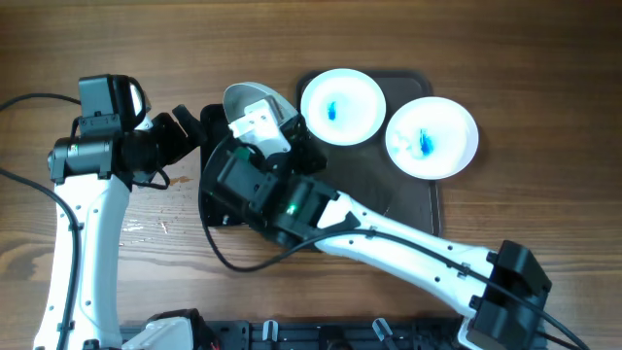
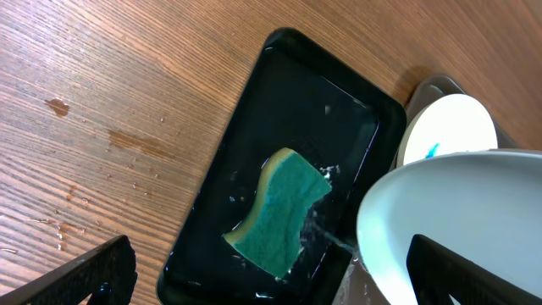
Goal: Clean dirty plates on tray and stack at the side
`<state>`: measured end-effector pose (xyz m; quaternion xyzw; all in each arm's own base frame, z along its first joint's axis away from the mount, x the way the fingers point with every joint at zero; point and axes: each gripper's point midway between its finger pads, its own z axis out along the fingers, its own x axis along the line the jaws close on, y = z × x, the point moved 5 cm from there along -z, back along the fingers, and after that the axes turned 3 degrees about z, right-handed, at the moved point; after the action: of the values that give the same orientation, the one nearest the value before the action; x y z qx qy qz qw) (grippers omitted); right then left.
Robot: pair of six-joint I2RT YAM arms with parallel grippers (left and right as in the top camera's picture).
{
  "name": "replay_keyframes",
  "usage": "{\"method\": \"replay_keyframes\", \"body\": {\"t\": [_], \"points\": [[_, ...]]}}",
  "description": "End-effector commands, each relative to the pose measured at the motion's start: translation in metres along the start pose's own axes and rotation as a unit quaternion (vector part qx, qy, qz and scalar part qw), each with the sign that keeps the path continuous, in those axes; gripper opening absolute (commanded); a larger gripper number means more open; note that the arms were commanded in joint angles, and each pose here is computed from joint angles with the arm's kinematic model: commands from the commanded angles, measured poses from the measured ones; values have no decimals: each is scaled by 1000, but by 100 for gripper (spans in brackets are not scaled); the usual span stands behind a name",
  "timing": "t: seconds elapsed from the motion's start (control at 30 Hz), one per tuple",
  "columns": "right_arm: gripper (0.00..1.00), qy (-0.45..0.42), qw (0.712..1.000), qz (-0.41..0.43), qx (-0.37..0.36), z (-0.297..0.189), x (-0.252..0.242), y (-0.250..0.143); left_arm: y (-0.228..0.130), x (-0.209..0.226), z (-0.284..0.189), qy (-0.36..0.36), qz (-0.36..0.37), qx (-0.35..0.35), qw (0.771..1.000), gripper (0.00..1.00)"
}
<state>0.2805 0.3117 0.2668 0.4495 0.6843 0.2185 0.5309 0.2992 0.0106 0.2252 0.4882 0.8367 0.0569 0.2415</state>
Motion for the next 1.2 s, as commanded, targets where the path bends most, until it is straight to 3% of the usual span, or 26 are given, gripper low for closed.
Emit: {"method": "replay_keyframes", "body": {"t": [0.0,0.57,0.67,0.7,0.77,0.83,0.9,0.97,1.0,1.07,1.13,1.17], "points": [[4,-33,999,8,-29,-13,-18,18,3,-3,-6,-11,-1,-7,1000,100],[4,-30,999,24,-31,-12,-18,20,3,-3,-6,-11,-1,-7,1000,100],[4,68,990,109,50,20,-10,1,3,-3,-6,-11,-1,-7,1000,100],[4,138,971,158,117,38,-5,-12,3,-3,-6,-11,-1,-7,1000,100],[4,320,881,252,240,69,-14,-25,3,-3,-6,-11,-1,-7,1000,100],[4,383,827,328,247,85,-66,-17,3,-3,-6,-11,-1,-7,1000,100],[4,333,823,413,204,94,-166,-16,3,-3,-6,-11,-1,-7,1000,100],[4,249,821,478,188,94,-250,-40,3,-3,-6,-11,-1,-7,1000,100],[4,170,808,526,206,96,-305,-77,3,-3,-6,-11,-1,-7,1000,100],[4,80,776,576,245,100,-354,-131,3,-3,-6,-11,-1,-7,1000,100],[4,-34,728,620,290,106,-400,-204,3,-3,-6,-11,-1,-7,1000,100],[4,-96,691,642,318,108,-417,-246,3,-3,-6,-11,-1,-7,1000,100]]}}
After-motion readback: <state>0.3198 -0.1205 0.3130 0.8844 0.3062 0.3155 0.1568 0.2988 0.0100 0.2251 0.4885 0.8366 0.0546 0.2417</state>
